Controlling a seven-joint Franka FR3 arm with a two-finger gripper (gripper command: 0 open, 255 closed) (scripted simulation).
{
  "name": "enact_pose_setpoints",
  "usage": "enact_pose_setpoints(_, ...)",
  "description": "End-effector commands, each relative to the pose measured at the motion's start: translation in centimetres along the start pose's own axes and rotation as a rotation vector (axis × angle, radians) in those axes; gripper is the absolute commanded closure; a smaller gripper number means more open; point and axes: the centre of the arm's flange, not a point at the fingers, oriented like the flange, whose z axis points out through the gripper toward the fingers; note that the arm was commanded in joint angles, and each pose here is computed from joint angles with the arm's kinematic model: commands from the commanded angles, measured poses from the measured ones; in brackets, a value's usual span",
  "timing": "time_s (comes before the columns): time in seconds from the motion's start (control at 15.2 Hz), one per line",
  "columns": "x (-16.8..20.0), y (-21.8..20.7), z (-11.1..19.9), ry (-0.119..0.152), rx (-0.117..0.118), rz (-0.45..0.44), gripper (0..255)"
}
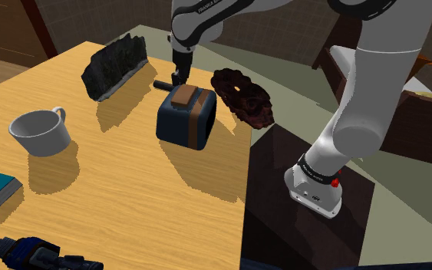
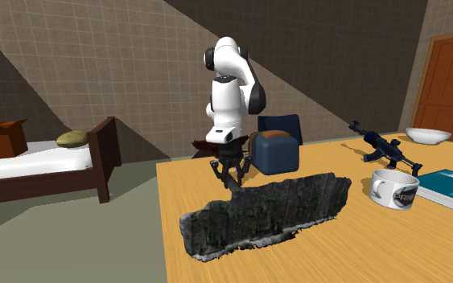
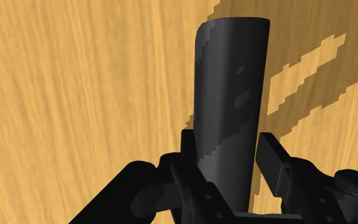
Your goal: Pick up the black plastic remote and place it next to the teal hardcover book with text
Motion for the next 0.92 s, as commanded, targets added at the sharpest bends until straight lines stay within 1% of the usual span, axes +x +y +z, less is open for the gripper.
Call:
enact_pose_setpoints(0.0,0.0,-0.1,0.2,-0.004,0.002,-0.001,255)
enact_pose_setpoints(0.33,0.0,-0.1,0.2,-0.004,0.002,-0.001,255)
enact_pose_setpoints(0.86,0.0,-0.4,-4.0,-0.004,0.002,-0.001,255)
